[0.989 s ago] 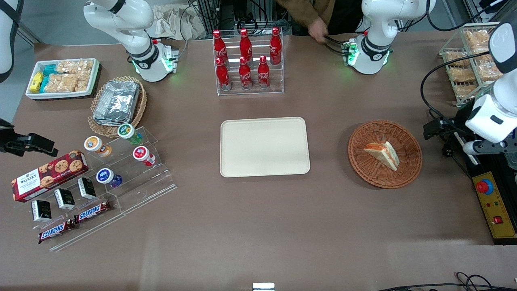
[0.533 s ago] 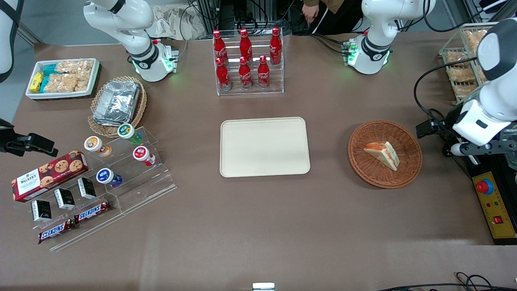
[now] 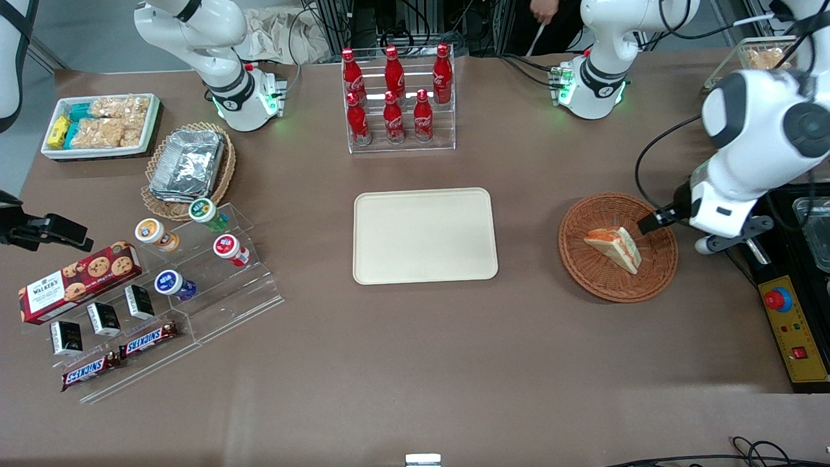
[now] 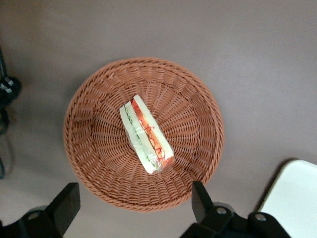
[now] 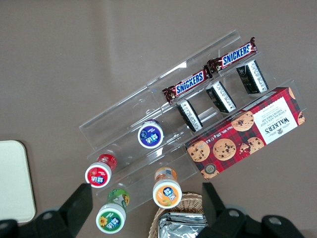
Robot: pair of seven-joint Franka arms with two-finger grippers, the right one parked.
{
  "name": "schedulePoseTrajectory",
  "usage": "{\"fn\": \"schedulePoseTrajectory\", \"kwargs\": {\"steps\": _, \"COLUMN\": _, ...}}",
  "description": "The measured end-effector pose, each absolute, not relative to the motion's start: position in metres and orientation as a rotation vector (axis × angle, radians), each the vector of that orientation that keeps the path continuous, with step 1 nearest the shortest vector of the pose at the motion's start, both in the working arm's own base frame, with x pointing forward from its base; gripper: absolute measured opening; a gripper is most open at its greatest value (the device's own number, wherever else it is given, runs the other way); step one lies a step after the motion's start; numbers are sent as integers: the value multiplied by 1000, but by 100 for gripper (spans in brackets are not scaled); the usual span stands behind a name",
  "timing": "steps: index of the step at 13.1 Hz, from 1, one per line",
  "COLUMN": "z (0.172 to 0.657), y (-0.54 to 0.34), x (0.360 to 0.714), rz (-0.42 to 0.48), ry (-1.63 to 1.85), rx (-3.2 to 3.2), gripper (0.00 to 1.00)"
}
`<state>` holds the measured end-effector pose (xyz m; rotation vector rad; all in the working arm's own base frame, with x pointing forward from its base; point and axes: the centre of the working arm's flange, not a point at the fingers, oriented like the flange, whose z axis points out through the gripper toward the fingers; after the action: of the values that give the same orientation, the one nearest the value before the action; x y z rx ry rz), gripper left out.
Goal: Place sandwich from basket to tray
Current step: 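Lower the open left gripper around the wrapped sandwich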
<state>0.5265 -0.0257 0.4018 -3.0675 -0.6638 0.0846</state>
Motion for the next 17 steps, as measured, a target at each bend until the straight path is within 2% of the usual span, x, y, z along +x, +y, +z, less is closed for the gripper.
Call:
{"fn": "schedulePoseTrajectory", "kwargs": {"steps": 4, "z": 318, "y": -25, "x": 526, "rz": 148, "ry": -846, "rx": -2990, "gripper": 100}}
{"fn": "schedulePoseTrajectory", "kwargs": {"steps": 7, "z": 274, "y": -25, "x": 525, "rz": 182, "ry": -912, "rx": -2954, "gripper": 100}}
{"fn": "schedulePoseTrajectory", "kwargs": {"steps": 14, "z": 251, "y": -27, "x": 508, "rz": 221, "ry": -1018, "rx": -2898, "gripper": 98}}
{"fn": "schedulePoseTrajectory", "kwargs": {"steps": 15, "z": 251, "y": -31, "x": 508, "rz": 220, "ry": -1021, "rx": -2896, "gripper": 96}}
{"fn": "schedulePoseTrajectory", "kwargs": {"steps": 17, "z": 252, "y": -36, "x": 508, "rz": 214, "ry": -1030, "rx": -2893, "gripper": 71}}
